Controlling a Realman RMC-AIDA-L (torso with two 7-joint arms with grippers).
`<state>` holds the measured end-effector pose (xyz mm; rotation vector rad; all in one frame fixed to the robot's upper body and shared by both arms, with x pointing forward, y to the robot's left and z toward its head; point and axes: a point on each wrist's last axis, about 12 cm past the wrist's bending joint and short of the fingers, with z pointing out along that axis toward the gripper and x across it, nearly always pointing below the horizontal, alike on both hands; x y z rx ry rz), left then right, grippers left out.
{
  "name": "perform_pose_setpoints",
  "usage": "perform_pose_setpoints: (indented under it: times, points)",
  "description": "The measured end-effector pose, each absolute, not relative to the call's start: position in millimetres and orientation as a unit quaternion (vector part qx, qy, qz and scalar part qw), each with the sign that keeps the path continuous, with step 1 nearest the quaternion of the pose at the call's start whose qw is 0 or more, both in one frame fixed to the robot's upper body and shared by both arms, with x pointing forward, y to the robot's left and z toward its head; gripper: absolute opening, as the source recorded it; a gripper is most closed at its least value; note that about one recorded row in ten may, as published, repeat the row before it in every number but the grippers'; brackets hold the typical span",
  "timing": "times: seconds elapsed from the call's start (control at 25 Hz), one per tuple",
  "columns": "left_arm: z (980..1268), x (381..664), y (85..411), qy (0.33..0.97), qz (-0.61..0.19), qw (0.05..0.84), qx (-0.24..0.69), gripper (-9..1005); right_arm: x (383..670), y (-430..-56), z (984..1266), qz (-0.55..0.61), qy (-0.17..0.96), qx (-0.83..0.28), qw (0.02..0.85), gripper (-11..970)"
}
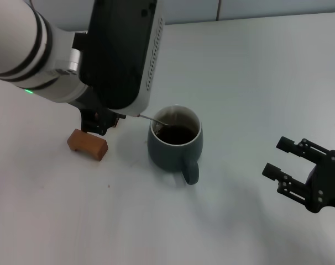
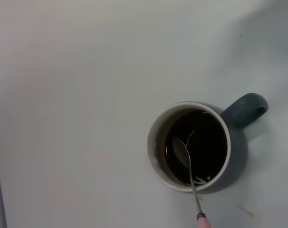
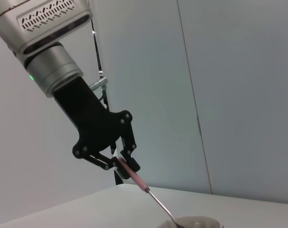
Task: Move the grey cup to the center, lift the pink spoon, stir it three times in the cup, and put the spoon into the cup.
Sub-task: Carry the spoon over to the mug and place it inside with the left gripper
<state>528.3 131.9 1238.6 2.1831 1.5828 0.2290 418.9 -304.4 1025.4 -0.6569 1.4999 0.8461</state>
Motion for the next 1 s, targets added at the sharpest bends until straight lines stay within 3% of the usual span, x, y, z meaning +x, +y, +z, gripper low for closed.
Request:
perform_pose_setpoints:
  times: [0.6, 1.0]
  points:
    - [1224, 530, 109, 0.547, 0.093, 0.195, 0.809, 133, 421, -299, 1025, 0.376, 0.645, -0.287, 0.6, 667]
    - [1225, 532, 114, 0.554, 0.118, 0.186, 0.803, 134, 421, -298, 1025, 0.376, 0.645, -0.287, 0.6, 666]
